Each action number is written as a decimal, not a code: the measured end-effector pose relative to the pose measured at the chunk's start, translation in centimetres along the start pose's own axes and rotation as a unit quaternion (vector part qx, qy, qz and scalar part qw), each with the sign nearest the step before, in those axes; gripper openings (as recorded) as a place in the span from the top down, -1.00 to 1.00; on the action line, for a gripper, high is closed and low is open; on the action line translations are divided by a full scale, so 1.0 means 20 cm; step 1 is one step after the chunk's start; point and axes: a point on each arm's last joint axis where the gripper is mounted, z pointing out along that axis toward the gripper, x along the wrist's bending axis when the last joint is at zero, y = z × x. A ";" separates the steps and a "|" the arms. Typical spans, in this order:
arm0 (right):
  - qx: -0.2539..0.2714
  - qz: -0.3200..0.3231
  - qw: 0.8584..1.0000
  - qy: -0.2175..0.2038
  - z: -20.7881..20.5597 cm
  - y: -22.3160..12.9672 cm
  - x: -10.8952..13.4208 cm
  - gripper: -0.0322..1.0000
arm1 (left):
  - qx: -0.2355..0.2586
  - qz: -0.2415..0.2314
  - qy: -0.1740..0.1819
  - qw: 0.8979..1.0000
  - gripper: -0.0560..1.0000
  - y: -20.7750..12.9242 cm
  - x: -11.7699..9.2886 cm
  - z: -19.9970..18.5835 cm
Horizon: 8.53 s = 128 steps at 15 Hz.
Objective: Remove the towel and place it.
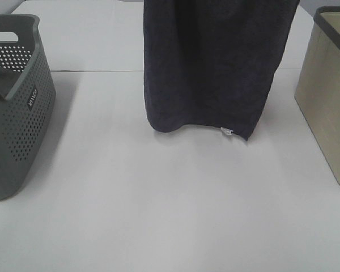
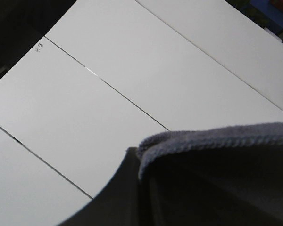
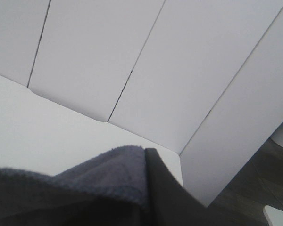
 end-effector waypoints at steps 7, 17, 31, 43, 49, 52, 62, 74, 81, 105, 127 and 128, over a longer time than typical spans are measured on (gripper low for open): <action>-0.062 -0.027 0.998 0.016 0.34 0.02 0.22 0.94 | -0.042 0.008 0.036 0.998 0.89 -0.36 0.04 0.13; -0.162 0.034 0.986 0.013 0.73 0.02 0.23 0.94 | -0.121 -0.017 0.136 0.983 0.89 -0.78 0.06 0.37; 0.207 0.144 0.959 0.128 0.58 -0.23 0.20 0.94 | 0.301 -0.146 -0.069 0.940 0.89 -0.70 -0.46 0.37; 0.320 0.125 0.911 0.227 0.21 -0.30 0.18 0.94 | 0.462 -0.296 -0.274 0.790 0.89 -0.45 -0.41 -0.09; 0.385 0.163 0.863 0.284 -0.15 -0.51 0.22 0.94 | 0.512 -0.290 -0.351 0.729 0.89 -0.42 -0.40 -0.60; 0.379 0.190 0.852 0.308 -0.33 -0.54 0.20 0.94 | 0.482 -0.304 -0.369 0.734 0.89 -0.34 -0.32 -0.80; 0.469 0.217 0.788 0.334 -0.57 -0.90 0.33 0.94 | 0.519 -0.362 -0.444 0.634 0.89 -0.41 -0.56 -1.15; 0.554 0.219 0.726 0.343 -0.75 -1.26 0.45 0.94 | 0.586 -0.396 -0.520 0.478 0.89 -0.51 -0.94 -1.47; 0.591 0.217 0.697 0.344 -0.79 -1.38 0.50 0.94 | 0.590 -0.356 -0.561 0.459 0.89 -0.37 -1.02 -1.55; 0.699 0.161 0.600 0.354 -0.64 -1.68 0.69 0.91 | 0.699 -0.285 -0.557 0.347 0.89 -0.54 -1.39 -1.49; 0.667 0.174 0.638 0.343 -0.60 -1.61 0.66 -0.13 | 0.648 -0.343 -0.539 0.414 -0.65 -0.45 -1.42 -1.33; 0.660 0.171 0.653 0.330 -0.58 -1.58 0.64 -0.13 | 0.640 -0.348 -0.536 0.426 -0.65 -0.45 -1.40 -1.29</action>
